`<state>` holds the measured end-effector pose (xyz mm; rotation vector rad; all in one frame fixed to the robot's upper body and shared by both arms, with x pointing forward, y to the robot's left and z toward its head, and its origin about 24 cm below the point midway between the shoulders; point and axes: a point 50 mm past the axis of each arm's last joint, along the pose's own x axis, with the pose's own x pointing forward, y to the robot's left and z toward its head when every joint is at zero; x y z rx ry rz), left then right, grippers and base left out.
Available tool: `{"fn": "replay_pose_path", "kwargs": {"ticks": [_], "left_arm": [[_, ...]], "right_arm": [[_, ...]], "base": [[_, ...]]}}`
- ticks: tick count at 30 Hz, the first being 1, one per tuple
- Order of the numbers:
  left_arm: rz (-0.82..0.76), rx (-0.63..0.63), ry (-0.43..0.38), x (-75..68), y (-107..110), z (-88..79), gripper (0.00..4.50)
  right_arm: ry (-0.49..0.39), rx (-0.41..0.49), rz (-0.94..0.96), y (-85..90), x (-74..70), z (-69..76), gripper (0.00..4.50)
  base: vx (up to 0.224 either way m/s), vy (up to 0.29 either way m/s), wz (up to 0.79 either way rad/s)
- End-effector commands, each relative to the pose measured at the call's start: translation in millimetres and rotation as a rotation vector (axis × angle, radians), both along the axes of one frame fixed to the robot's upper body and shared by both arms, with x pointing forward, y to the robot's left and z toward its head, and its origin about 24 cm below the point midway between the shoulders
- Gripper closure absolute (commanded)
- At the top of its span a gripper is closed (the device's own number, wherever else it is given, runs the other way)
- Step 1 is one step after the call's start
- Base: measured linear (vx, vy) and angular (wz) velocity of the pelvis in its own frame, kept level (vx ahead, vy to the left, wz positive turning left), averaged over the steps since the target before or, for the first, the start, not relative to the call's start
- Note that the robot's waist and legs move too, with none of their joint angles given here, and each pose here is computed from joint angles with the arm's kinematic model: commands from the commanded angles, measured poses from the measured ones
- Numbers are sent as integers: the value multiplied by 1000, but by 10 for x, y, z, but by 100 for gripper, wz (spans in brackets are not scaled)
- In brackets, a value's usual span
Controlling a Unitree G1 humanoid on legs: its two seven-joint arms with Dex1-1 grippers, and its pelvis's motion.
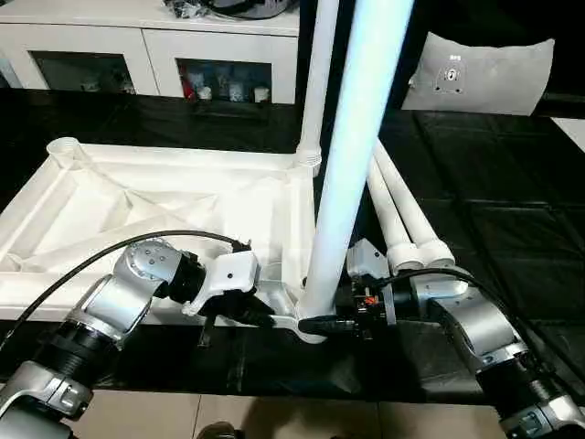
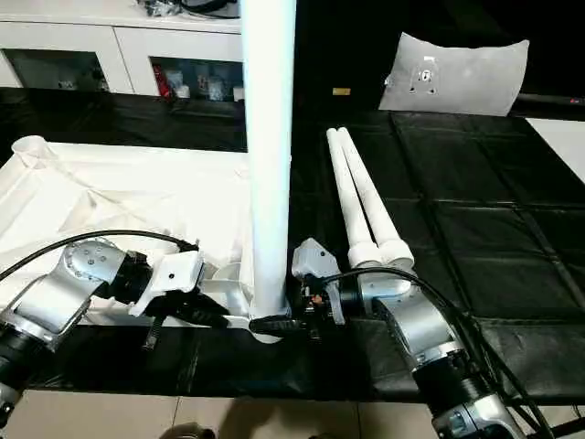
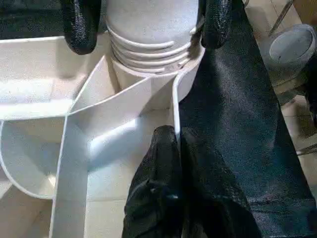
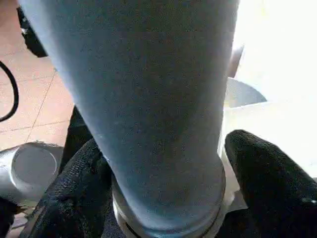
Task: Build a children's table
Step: Rotate leg to tighten
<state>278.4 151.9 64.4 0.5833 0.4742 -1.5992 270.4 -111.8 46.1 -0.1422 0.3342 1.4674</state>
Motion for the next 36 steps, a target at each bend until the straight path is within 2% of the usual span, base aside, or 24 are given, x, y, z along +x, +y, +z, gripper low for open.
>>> {"fn": "replay_pose_path", "kwargs": {"ticks": [1, 6, 9, 14, 17, 19, 22, 26, 29, 31, 36], "left_arm": [[-58, 45, 5, -23, -22, -29, 450], [-52, 37, 5, -24, -28, -33, 450], [-31, 30, 0, -14, -22, -33, 450], [99, -42, -16, 16, -96, -24, 450], [191, -83, -26, 7, -174, -39, 450], [328, -128, -35, -2, -275, -58, 450], [480, -184, -45, 22, -381, -42, 450], [658, -189, -104, 80, -485, -10, 450], [739, -199, -126, 116, -537, 19, 450], [869, -210, -207, 177, -669, 88, 450], [866, -215, -224, 148, -808, 111, 450]], "right_arm": [[-9, 3, 6, 3, 31, 39, 129], [-9, 4, 9, 12, 34, 40, 170], [-8, 5, 10, 19, 23, 30, 177], [6, 58, -57, 113, -35, -15, 179], [14, 100, -157, 222, -35, -51, 180], [38, 152, -305, 396, -4, -86, 180], [63, 185, -463, 575, 48, -118, 180], [118, 216, -672, 763, 132, -152, 180], [127, 206, -764, 806, 184, -165, 181], [130, 180, -914, 887, 277, -175, 181], [94, 182, -980, 893, 329, -150, 181]], "base": [[0, 0, 0], [0, 0, 0], [0, 0, 0], [0, 0, 0], [0, 0, 0], [0, 0, 0], [0, 0, 0], [0, 0, 0], [0, 0, 0], [0, 0, 0], [0, 0, 0]]}}
